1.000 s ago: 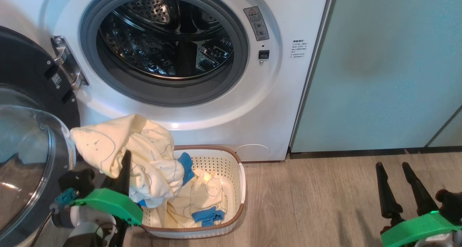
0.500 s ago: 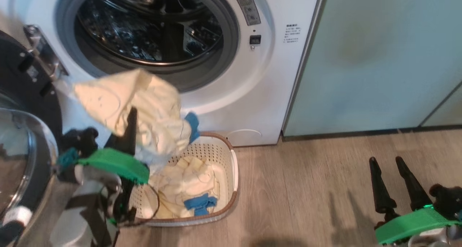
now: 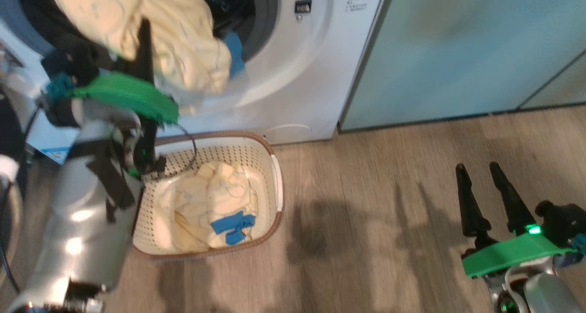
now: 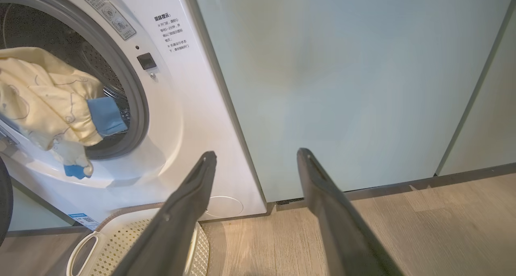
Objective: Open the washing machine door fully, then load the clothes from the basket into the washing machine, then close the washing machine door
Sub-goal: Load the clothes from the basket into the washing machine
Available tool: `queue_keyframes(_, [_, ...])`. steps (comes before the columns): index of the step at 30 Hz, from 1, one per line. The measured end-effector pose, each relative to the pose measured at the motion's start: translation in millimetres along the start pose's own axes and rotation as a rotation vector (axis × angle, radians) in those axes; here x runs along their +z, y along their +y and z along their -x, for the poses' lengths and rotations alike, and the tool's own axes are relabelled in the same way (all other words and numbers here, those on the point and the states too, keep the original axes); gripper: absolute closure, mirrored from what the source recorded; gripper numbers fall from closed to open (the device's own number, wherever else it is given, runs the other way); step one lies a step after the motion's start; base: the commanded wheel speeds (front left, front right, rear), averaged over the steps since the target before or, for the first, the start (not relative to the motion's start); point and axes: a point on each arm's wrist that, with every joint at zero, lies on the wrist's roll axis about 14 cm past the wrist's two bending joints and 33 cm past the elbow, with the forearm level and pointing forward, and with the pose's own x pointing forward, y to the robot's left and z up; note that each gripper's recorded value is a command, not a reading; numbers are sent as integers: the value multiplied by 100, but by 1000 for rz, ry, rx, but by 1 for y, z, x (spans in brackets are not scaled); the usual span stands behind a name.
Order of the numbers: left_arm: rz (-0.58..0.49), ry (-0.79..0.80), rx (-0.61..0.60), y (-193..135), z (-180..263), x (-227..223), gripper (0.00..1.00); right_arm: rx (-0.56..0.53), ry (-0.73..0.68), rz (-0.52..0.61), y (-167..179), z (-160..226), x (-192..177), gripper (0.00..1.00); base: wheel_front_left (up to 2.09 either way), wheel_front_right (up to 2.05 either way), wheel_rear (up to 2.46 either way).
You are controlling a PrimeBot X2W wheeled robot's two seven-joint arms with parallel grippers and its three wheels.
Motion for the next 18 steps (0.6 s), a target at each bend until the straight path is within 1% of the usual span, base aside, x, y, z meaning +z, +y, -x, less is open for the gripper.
queue_keyframes(3, [15,2,4,2,-23,-6,100,-10,13,0,-2,-6,-5,0,0,0,0])
queue_keyframes(6, [24,-2,30,11,-45,-10,100,-24,28,9,-7,-12,-9,0,0,0,0])
queue_keyframes(7, [24,-2,30,11,-45,-10,100,-24,28,9,-7,-12,-9,0,0,0,0])
queue_keyframes(18, [31,2,43,25,-113,-34,100,-45,76,44,-17,-36,-25,0,0,0,0])
